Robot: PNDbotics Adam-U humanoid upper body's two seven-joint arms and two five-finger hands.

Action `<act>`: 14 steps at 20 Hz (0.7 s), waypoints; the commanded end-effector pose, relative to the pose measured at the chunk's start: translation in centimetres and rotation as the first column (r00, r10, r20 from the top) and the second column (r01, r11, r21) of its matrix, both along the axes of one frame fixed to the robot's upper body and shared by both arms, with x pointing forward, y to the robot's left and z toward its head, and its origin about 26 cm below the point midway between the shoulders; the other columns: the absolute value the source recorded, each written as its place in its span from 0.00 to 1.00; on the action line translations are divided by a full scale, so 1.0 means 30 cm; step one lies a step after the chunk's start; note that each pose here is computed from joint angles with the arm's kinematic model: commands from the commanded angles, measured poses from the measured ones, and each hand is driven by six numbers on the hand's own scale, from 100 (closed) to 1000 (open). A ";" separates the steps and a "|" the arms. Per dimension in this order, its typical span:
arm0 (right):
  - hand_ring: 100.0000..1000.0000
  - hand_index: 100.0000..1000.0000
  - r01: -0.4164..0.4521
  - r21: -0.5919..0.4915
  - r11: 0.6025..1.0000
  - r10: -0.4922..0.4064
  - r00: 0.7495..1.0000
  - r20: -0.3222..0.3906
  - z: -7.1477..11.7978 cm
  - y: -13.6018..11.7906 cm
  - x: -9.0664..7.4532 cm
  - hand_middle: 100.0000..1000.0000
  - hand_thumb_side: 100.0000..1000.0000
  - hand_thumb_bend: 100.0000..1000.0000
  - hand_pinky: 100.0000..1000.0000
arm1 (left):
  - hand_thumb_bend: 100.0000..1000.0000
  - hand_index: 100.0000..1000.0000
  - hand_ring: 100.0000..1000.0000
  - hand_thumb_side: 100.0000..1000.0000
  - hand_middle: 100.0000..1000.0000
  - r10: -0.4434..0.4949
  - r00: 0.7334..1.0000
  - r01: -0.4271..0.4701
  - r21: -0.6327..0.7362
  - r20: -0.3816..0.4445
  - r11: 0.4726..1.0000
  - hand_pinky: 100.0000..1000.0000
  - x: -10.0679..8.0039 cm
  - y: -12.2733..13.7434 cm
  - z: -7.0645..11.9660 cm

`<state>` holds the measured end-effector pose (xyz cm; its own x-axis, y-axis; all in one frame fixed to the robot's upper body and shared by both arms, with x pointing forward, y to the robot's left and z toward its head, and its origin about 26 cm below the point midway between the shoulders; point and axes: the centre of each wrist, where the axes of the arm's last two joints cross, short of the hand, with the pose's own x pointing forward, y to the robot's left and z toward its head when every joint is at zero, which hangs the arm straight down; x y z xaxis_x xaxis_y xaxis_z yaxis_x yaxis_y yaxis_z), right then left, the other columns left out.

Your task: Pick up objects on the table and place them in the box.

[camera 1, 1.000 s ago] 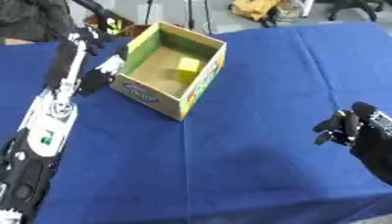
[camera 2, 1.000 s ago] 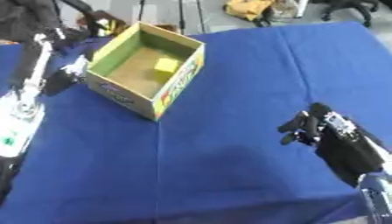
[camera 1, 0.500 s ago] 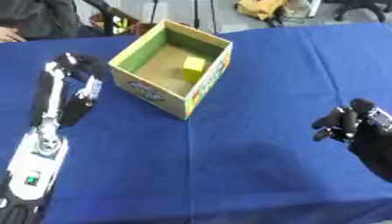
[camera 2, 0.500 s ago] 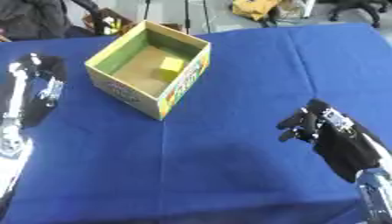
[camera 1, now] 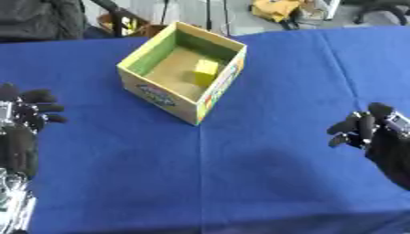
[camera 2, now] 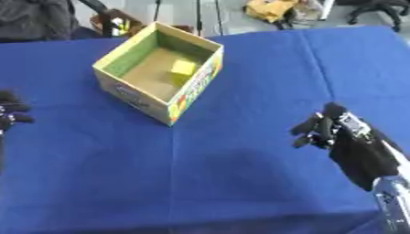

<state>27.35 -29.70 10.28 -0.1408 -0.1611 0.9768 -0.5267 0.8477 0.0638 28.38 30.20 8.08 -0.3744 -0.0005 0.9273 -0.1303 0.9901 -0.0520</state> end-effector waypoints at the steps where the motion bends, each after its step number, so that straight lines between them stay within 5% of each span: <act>1: 0.62 0.32 0.005 0.002 1.000 -0.005 1.000 0.027 0.027 -0.007 0.003 0.43 0.59 0.00 0.53 | 0.25 0.64 0.53 0.93 0.52 -0.006 1.000 0.007 -0.035 0.013 0.999 0.46 0.000 0.003 0.001; 14: 0.61 0.32 0.020 0.021 1.000 -0.021 0.999 0.029 0.025 -0.006 0.003 0.42 0.58 0.00 0.52 | 0.26 0.63 0.52 0.93 0.51 -0.038 0.999 0.038 -0.069 -0.001 0.997 0.46 0.003 -0.021 -0.037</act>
<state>27.35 -29.71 10.28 -0.1472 -0.1766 0.9732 -0.5112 0.8559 0.0780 28.43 29.43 6.53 -0.3555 0.0786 0.9314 -0.0968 0.9880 -0.1203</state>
